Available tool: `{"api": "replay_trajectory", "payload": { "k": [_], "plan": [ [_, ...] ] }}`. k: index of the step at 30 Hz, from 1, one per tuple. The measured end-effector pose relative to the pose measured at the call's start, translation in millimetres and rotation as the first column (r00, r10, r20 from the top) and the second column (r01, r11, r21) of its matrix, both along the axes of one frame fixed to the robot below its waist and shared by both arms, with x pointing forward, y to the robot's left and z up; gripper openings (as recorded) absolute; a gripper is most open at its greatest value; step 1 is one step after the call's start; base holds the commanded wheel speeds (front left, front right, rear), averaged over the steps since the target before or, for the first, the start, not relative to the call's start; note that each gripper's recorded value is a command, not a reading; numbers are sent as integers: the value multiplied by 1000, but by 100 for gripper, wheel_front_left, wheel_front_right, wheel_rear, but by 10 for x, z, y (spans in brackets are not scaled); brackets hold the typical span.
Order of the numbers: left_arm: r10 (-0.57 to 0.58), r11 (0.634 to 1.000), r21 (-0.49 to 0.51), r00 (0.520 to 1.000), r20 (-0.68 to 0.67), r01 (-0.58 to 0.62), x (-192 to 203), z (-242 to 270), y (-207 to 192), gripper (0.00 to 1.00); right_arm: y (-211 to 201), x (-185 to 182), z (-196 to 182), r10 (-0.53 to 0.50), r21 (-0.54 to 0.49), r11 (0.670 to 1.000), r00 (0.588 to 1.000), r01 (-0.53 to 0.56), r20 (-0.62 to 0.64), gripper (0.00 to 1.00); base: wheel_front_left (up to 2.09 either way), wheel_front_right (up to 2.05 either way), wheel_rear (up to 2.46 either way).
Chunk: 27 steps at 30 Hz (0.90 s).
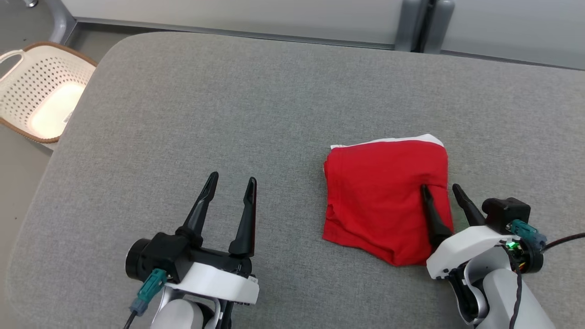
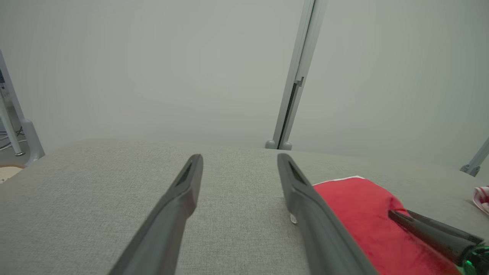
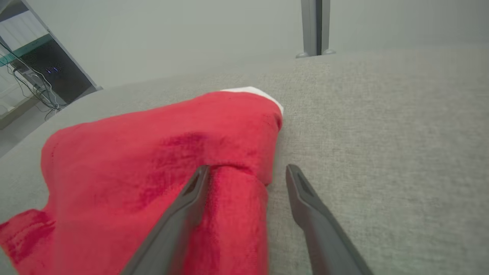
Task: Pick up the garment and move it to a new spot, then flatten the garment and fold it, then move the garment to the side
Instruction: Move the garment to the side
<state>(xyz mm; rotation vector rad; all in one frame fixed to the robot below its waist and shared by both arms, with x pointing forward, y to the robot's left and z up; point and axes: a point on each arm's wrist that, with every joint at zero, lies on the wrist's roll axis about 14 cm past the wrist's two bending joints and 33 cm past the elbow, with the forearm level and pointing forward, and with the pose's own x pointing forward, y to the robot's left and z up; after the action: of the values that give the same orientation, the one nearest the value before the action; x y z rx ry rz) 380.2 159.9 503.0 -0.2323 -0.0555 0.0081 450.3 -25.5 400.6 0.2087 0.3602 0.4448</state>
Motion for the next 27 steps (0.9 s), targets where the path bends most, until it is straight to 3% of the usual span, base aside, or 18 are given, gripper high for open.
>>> {"api": "replay_trajectory", "payload": {
  "k": [4,5,6,7,8,17,21,27],
  "plan": [
    [19,1000,7,1000,-3,-19,18,-6,68,100,78,1,-193,16,-1,1000,998,-16,-66,100,0,0,0],
    [23,1000,9,1000,-7,-23,16,-18,77,100,95,3,-224,21,-4,1000,997,-21,-75,51,0,0,0],
    [27,1000,10,1000,-10,-27,14,-25,84,100,108,14,-239,24,-6,1000,997,-25,-78,25,0,0,0],
    [27,1000,10,1000,-11,-27,14,-29,86,100,115,27,-247,30,-14,999,997,-31,-76,25,0,0,0],
    [27,1000,10,1000,-12,-27,15,-31,83,100,115,30,-258,41,-32,999,997,-43,-70,0,0,0,0],
    [-23,1000,3,1000,10,23,72,24,-75,100,-72,94,-94,106,-194,977,989,-84,106,0,0,0,0],
    [-74,997,-1,997,37,74,127,96,-228,100,-251,176,149,165,-316,945,959,-86,232,0,0,0,0],
    [-173,985,-15,981,83,174,234,222,-556,100,-573,113,369,221,-434,898,923,-68,313,0,0,0,0]
  ]
}}
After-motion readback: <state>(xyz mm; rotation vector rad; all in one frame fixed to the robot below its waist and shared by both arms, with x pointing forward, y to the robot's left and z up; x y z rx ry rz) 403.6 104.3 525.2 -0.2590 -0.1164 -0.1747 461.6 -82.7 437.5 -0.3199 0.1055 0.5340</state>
